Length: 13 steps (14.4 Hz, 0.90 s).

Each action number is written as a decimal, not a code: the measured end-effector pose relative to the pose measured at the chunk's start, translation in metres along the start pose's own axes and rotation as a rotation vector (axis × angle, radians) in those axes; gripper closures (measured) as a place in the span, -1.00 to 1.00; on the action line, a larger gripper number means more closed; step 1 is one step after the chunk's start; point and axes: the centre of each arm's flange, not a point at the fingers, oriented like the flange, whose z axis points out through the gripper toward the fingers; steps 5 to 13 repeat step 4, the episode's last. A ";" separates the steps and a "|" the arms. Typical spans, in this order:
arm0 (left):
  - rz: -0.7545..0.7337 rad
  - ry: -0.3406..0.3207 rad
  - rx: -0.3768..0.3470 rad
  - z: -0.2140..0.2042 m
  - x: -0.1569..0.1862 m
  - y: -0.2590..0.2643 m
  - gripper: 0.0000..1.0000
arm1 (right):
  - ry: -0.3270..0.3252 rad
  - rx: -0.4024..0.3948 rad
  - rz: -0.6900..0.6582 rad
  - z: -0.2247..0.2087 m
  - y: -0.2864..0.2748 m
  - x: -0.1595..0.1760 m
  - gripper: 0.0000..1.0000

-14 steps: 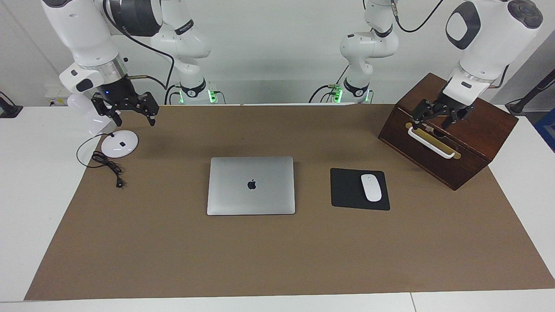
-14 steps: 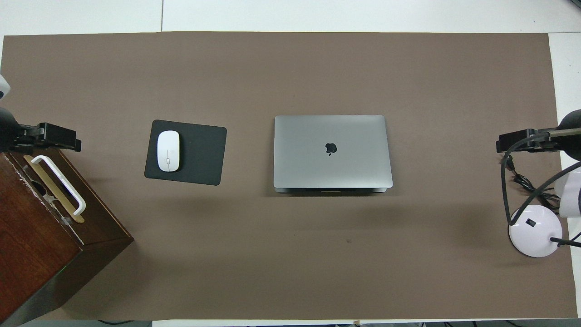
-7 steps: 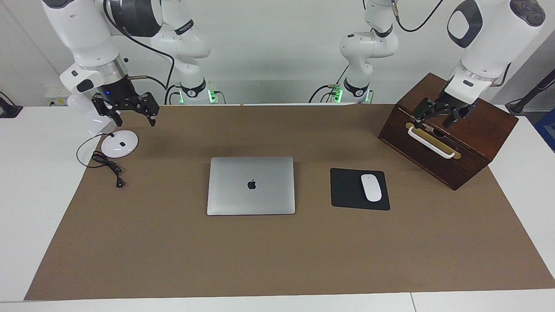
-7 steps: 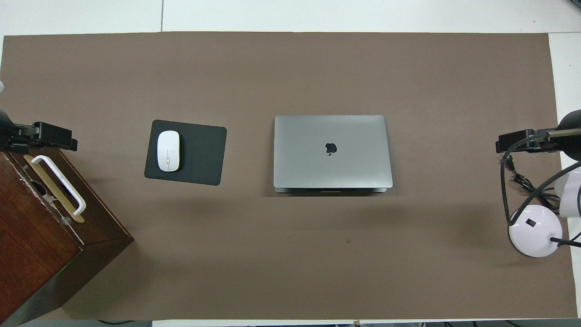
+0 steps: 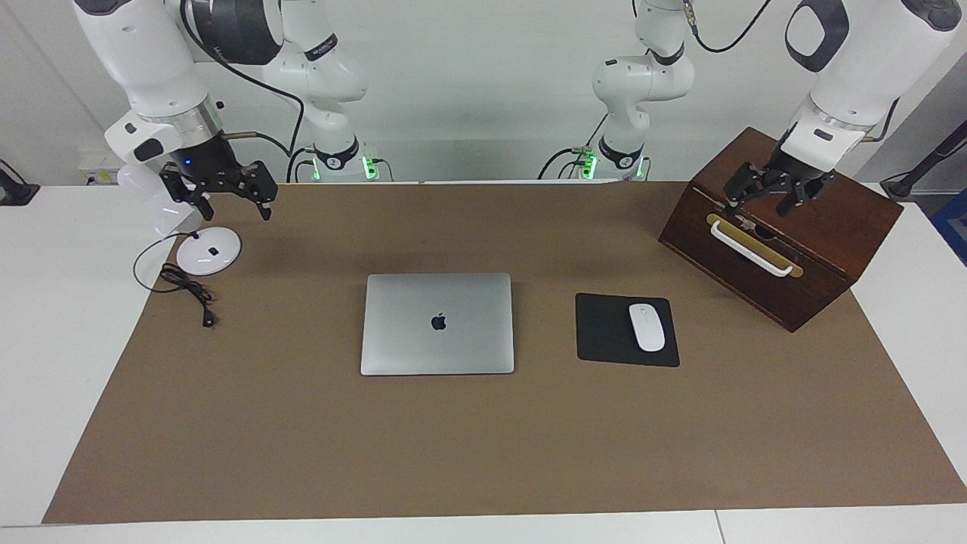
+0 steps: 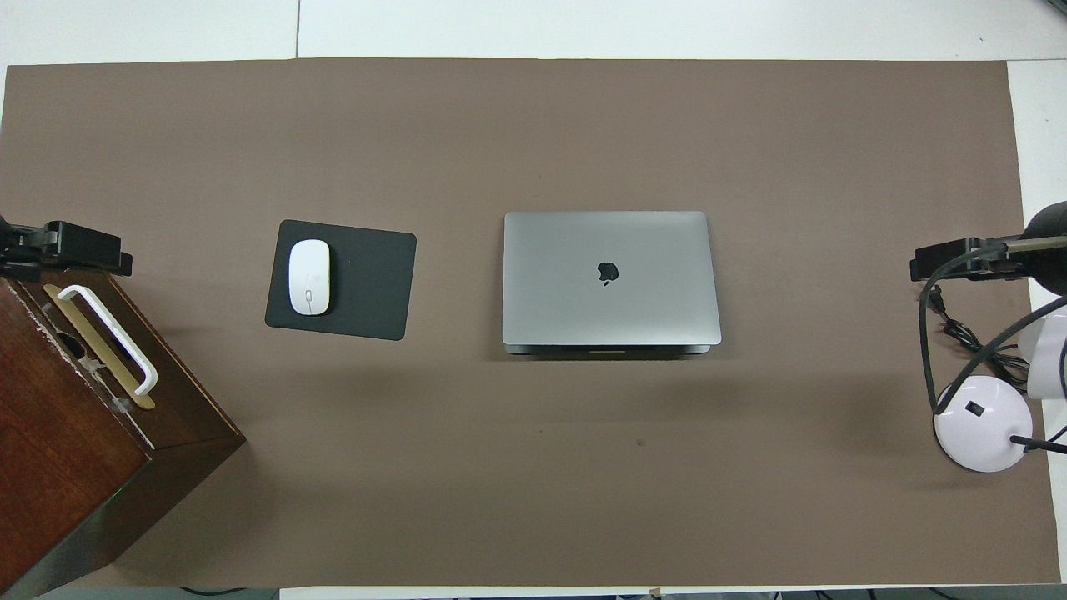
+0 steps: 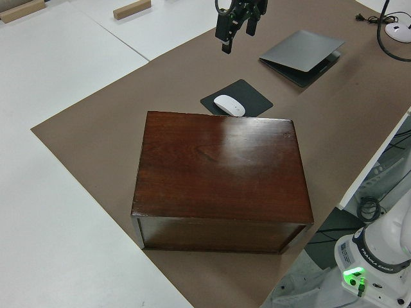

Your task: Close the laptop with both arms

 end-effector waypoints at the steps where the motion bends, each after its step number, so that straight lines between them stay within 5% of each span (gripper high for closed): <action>1: 0.000 -0.003 0.000 0.000 0.000 0.000 -1.00 | 0.000 0.000 0.000 0.000 0.000 0.000 -1.00; 13: 0.000 -0.012 0.000 0.001 -0.001 0.000 -1.00 | 0.000 0.000 0.000 0.000 0.000 0.000 -1.00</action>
